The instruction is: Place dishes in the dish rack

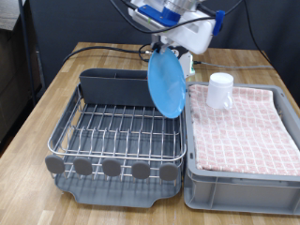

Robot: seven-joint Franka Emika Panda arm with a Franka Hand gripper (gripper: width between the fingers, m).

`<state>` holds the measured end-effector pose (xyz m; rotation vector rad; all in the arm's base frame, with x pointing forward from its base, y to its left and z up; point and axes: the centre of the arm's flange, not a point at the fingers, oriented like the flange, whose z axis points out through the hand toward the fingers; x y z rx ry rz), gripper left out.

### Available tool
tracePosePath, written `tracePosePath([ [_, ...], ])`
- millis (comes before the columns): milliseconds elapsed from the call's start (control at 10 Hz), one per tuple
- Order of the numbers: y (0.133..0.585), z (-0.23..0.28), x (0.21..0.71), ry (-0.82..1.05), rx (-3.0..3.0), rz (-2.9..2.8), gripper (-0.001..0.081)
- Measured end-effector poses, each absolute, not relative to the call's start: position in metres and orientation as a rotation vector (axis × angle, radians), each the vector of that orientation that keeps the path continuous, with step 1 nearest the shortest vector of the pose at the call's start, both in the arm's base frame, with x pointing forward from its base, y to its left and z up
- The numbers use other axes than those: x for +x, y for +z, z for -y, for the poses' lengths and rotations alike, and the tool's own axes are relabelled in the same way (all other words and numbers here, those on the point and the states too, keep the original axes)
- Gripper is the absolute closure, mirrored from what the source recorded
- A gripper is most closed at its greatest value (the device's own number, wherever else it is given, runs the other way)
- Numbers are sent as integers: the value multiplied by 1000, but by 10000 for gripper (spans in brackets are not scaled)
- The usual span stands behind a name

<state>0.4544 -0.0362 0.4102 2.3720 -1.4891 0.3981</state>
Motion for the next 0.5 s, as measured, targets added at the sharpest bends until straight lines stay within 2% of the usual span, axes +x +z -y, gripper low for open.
tracePosePath([
  [200, 419, 60, 453, 456, 2446, 1412, 788],
  [500, 423, 68, 455, 495, 2426, 1274, 788],
])
